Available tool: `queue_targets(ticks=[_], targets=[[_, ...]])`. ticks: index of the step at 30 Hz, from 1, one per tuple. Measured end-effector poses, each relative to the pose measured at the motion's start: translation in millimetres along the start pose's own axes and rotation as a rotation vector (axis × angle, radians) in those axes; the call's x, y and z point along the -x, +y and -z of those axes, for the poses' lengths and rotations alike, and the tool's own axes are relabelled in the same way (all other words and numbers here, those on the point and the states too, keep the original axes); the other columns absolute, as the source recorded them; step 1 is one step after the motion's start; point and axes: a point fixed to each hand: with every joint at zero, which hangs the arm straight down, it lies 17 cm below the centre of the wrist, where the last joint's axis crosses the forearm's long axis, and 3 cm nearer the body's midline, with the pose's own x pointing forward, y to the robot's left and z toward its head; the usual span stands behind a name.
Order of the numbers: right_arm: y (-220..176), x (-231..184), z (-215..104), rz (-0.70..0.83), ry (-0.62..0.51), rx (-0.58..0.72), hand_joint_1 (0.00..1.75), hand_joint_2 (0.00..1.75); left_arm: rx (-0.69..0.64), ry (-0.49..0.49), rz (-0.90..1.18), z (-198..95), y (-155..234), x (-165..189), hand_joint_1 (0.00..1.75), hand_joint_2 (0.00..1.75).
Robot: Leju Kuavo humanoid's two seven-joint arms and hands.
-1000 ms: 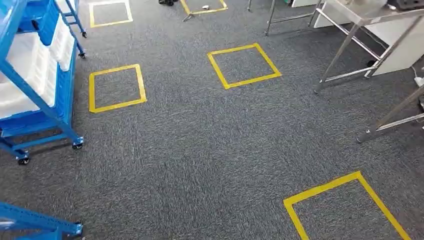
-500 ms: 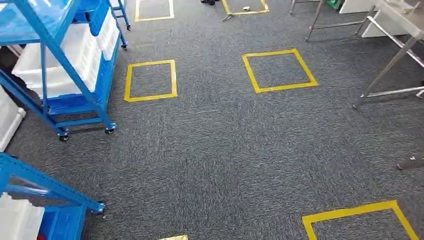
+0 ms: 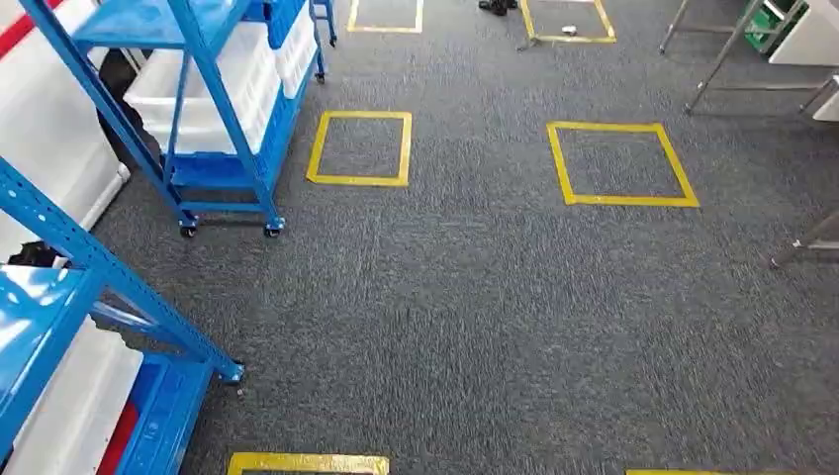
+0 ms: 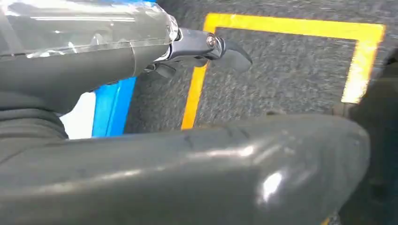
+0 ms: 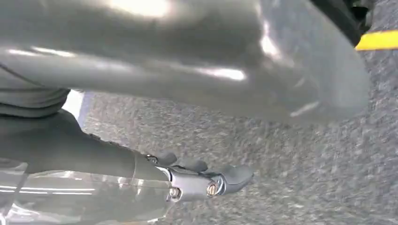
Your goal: Take the parts from the cabinet and place them on the table.
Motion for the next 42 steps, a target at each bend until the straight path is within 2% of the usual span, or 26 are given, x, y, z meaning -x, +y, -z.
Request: queue_targets(ticks=[25,37,42], targets=[[6.4,5.4,-1.5,0.037,0.005,0.013,0.0,0.0,0.021,-0.053,0.037,1.3,12.5,-6.2,0.0,0.0],[10.9,4.0,-2.1,0.021,0.001,-0.002,0.0,0.0,0.028,-0.06,0.034,1.4,7.9,-9.0,0.0,0.0],[9.8,5.4,-1.9,-0.048,0.005,0.001,0.0,0.0,0.032,-0.06,0.031,1.6,8.9,-9.1,0.0,0.0]])
